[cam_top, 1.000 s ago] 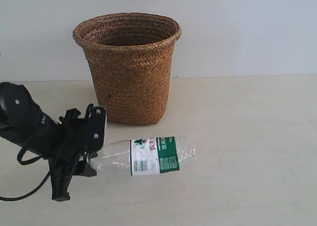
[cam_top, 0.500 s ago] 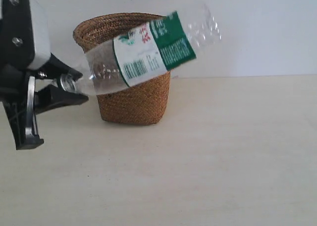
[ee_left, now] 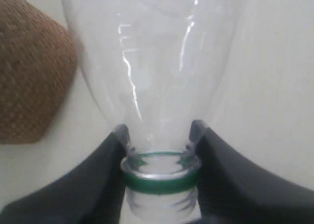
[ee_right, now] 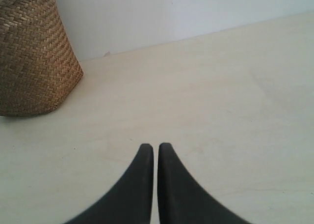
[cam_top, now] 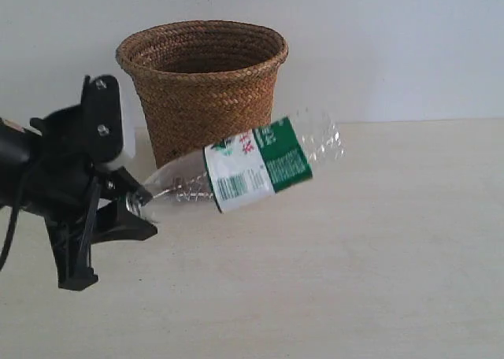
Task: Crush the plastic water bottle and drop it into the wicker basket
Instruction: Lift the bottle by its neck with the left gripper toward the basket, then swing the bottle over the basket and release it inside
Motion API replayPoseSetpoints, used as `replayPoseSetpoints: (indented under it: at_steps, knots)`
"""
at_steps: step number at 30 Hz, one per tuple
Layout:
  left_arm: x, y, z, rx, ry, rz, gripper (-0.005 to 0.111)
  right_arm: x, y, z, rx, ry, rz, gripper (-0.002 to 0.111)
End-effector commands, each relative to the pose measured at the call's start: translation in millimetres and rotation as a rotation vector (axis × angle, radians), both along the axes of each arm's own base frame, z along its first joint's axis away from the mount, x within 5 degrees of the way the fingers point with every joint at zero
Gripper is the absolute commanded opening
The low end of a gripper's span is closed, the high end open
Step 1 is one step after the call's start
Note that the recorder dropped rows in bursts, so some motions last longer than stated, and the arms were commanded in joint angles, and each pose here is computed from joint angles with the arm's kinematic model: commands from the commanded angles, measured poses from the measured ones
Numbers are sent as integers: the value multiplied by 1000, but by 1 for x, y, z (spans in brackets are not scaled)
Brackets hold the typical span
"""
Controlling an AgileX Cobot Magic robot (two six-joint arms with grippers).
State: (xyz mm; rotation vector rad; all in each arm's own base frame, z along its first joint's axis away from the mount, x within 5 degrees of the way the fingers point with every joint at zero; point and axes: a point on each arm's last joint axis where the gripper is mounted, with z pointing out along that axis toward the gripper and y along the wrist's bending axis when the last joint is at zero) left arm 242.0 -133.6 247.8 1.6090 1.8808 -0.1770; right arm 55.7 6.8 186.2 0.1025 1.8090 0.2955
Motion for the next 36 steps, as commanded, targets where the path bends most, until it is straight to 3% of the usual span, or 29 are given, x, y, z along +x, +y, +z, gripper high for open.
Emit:
replayPoseSetpoints:
  at_steps: [1, 2, 3, 5, 7, 8, 10, 13, 17, 20, 21, 25, 27, 28, 29, 30, 33, 35, 36]
  knots:
    - [24, 7, 9, 49, -250, 103, 4, 0, 0, -1, -11, -7, -2, 0]
    - [29, 8, 22, 17, -340, 146, 4, 0, 0, -1, -11, -7, -2, 0]
    - [35, 10, 47, -20, -509, 189, 4, 0, 0, -1, -11, -7, -2, 0]
    - [35, 13, 78, -71, -636, 222, 4, 0, 0, -1, -11, -7, -2, 0]
    - [28, 9, 87, -18, -559, 113, 4, 0, 0, -1, -11, -7, -2, 0]
    - [21, 7, 80, 47, -426, 20, 4, 0, 0, -1, -11, -7, -2, 0]
    - [14, 8, 66, 132, -269, -50, 4, 0, 0, -1, -11, -7, -2, 0]
    - [13, 12, 37, 213, 7, 23, 4, 0, 0, -1, -11, -7, -2, 0]
    - [19, 9, 20, 241, 79, 14, 4, 0, 0, -1, -11, -7, -2, 0]
    - [33, 7, 22, 229, -56, 48, 4, 0, 0, -1, -11, -7, -2, 0]
    - [39, 6, 29, 178, -128, 103, 4, 0, 0, -1, -11, -7, -2, 0]
    - [55, 4, 99, -48, -531, 239, 6, 0, 0, -1, -11, -7, -2, 0]
    - [59, 5, 133, -112, -632, 262, 16, 0, 0, -1, -11, -7, -2, 0]
    - [63, 6, 150, -148, -651, 291, 27, 0, 0, -1, -11, -7, -2, 0]
    - [68, 6, 163, -153, -651, 296, 43, 0, 0, -1, -8, -7, -3, 0]
    - [75, 3, 175, -198, -630, 328, 71, 0, 0, -1, -8, -7, -3, 0]
    - [89, 0, 180, -313, -551, 452, 109, 0, 0, -1, -8, -7, -3, 0]
    - [94, 1, 173, -311, -499, 507, 109, 0, 0, -1, -8, -7, -3, 0]
    - [96, 3, 164, -251, -452, 522, 109, 0, 0, -1, -8, -7, -3, 0]
